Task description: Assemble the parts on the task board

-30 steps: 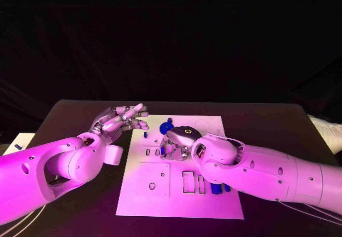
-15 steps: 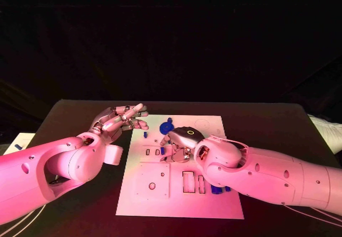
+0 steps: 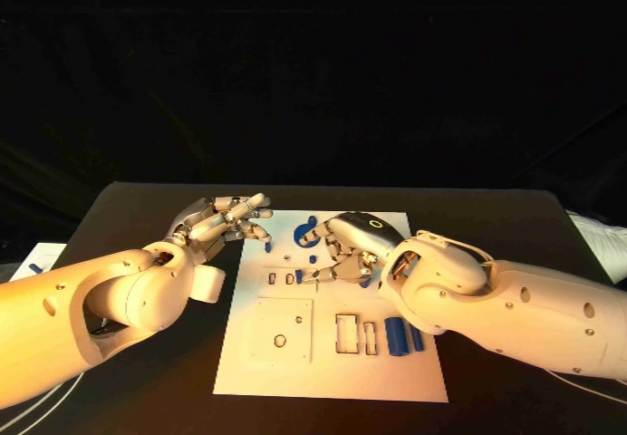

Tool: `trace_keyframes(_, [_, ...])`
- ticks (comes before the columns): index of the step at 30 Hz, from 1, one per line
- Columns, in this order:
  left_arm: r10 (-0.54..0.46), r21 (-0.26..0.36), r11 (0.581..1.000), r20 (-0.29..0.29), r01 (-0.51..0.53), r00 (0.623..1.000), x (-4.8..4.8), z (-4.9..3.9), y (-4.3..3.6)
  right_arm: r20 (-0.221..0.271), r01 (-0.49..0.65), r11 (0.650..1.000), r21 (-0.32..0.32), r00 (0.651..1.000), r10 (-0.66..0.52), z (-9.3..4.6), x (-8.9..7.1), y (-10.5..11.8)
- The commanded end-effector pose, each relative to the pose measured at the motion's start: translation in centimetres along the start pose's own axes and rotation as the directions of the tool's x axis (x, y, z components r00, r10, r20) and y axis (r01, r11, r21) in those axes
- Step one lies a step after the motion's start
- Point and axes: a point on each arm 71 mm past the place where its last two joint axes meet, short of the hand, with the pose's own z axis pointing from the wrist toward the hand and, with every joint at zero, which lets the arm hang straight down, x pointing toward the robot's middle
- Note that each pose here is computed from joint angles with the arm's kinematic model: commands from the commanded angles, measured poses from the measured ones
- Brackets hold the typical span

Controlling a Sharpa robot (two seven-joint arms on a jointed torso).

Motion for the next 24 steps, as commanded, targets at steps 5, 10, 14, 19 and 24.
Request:
trace_keyframes(5, [0.228,-0.202,0.944,-0.171,-0.261,0.958,0.04,0.17,1.78,-0.041,-0.246,0.969,-0.008,0.969,0.245,-1.7,-3.7,-2.0])
trace_keyframes(10, [0.432,-0.351,0.771,-0.323,-0.531,0.842,-0.33,0.33,3.08,0.023,-0.356,0.932,0.067,0.935,0.355,-3.2,-6.9,-4.7])
trace_keyframes(14, [0.573,-0.400,0.601,-0.389,-0.692,0.722,-0.54,1.13,3.03,0.077,-0.396,0.911,0.115,0.918,0.390,-4.3,-8.5,-6.4])
trace_keyframes(19, [0.703,-0.409,0.398,-0.440,-0.821,0.559,-0.44,2.37,2.39,0.113,-0.423,0.892,0.157,0.905,0.410,-5.0,-9.2,-7.7])
trace_keyframes(24, [0.754,-0.408,0.275,-0.471,-0.870,0.459,0.37,3.65,1.89,0.127,-0.428,0.886,0.177,0.903,0.411,-5.2,-9.5,-8.2])
